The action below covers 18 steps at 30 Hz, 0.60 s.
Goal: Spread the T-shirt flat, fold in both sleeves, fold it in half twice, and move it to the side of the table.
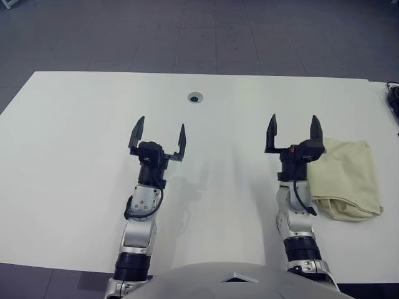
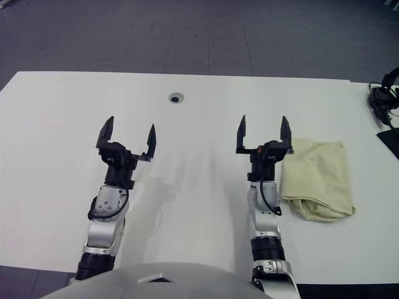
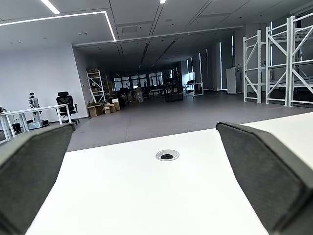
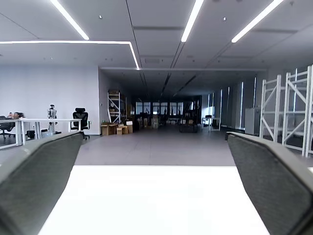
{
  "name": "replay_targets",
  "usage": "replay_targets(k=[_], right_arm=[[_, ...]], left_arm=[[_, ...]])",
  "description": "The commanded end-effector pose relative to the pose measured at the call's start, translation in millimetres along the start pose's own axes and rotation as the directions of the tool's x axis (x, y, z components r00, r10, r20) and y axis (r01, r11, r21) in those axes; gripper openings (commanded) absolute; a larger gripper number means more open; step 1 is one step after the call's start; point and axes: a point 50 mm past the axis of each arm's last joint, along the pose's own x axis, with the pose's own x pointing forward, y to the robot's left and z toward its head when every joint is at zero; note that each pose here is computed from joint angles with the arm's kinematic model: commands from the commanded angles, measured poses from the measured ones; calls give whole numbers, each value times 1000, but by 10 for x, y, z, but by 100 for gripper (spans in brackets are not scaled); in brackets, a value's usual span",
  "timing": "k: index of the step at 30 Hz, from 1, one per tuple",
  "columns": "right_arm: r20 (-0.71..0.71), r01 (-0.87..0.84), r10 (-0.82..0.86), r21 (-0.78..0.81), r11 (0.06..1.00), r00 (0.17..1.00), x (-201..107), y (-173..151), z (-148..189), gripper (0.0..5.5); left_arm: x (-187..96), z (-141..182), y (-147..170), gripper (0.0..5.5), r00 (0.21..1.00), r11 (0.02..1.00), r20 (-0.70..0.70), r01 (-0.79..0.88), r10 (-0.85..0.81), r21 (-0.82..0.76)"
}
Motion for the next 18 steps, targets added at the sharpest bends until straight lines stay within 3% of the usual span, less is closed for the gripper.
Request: replay_targets(k=[1, 18], right_arm=[[27, -24, 25, -16, 1000, 999, 13, 54, 56, 536], [39, -11, 13, -29, 1000, 999, 50, 36, 58, 536]], left_arm=[[21, -1, 5, 538, 1000, 1000, 6, -5, 5, -15], [70, 0, 72, 538, 998, 999, 35, -52, 52, -4]])
